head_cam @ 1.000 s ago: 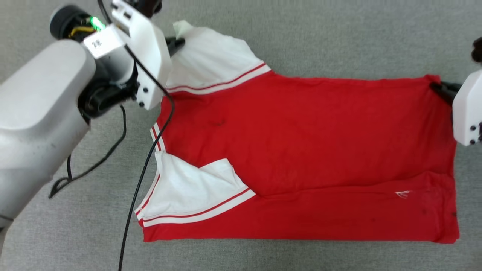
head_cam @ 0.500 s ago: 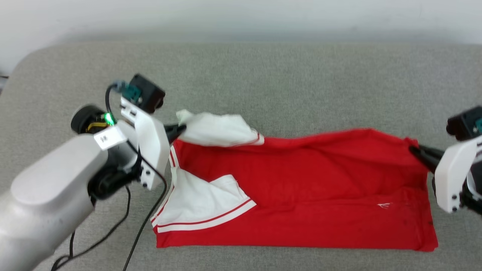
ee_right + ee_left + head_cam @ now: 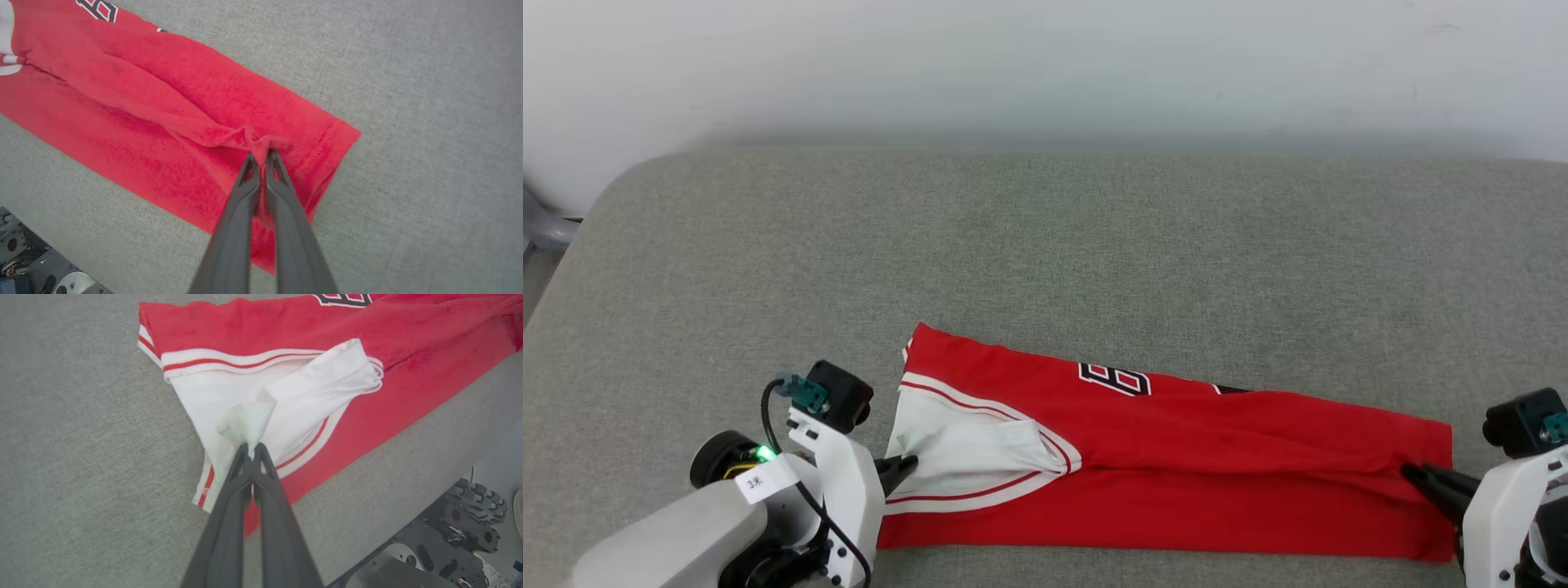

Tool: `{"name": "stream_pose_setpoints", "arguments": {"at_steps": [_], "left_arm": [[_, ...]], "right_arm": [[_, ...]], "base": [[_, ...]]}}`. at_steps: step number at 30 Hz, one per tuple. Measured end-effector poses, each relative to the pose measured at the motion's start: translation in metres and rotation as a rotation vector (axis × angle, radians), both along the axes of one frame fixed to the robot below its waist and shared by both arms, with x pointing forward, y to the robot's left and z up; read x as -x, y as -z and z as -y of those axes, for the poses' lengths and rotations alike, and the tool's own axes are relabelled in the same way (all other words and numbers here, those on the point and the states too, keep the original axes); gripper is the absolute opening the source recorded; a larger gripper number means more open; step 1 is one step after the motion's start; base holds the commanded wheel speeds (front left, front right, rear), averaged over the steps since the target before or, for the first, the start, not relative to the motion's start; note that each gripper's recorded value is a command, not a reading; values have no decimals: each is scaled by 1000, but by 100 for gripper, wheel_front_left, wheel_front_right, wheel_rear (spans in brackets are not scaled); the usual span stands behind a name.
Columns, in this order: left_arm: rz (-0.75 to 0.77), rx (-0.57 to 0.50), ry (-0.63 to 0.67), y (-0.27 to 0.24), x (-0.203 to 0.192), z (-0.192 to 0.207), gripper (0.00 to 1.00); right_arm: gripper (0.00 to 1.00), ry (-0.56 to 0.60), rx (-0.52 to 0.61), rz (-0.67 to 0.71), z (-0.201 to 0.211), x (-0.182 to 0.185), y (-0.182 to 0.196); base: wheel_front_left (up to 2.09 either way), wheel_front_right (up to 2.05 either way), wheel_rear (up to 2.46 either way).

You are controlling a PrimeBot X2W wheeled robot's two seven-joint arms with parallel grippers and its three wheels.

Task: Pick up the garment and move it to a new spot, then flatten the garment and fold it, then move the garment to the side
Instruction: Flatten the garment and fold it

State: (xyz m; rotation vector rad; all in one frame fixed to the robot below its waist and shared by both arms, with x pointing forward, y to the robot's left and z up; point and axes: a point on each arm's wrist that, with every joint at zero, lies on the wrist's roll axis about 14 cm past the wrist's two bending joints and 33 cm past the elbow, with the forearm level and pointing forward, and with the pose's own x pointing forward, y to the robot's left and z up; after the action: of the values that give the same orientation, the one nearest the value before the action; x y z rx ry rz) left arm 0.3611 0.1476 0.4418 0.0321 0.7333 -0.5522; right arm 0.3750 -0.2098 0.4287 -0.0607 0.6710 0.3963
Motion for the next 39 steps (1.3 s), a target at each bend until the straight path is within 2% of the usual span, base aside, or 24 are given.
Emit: {"name": "stream_pose_setpoints", "arguments": {"at_steps": [8,9,10,14,20,23,28,33,39], "left_arm": [[-101,15,-57,39,12,-4,0],[-96,22,-77,46,10,-5,100],[-79,25,-82,45,8,-5,100],[-7,51,-107,37,6,-6,100],[236,57,-208,0,-12,-23,100],[342,54,-252,-18,-18,-29,100],[482,40,-313,-41,-24,-39,100],[553,11,-387,-49,-26,-49,100],[658,-24,-495,-59,-24,-60,100]], "right_arm": [[0,44,-20,-134,0,18,38],[49,58,-25,-142,0,18,45],[100,61,-29,-133,0,16,44],[100,65,-68,-83,-5,11,29],[100,109,-163,47,4,-5,-19],[100,153,-205,61,16,-8,-34],[100,237,-290,-64,34,-1,-27],[100,283,-251,-210,53,10,-2],[100,299,-277,-327,36,10,33]], "base": [[0,0,0],[0,0,0],[0,0,0],[0,0,0],[0,0,0],[0,0,0],[0,0,0],[0,0,0],[0,0,0]]}}
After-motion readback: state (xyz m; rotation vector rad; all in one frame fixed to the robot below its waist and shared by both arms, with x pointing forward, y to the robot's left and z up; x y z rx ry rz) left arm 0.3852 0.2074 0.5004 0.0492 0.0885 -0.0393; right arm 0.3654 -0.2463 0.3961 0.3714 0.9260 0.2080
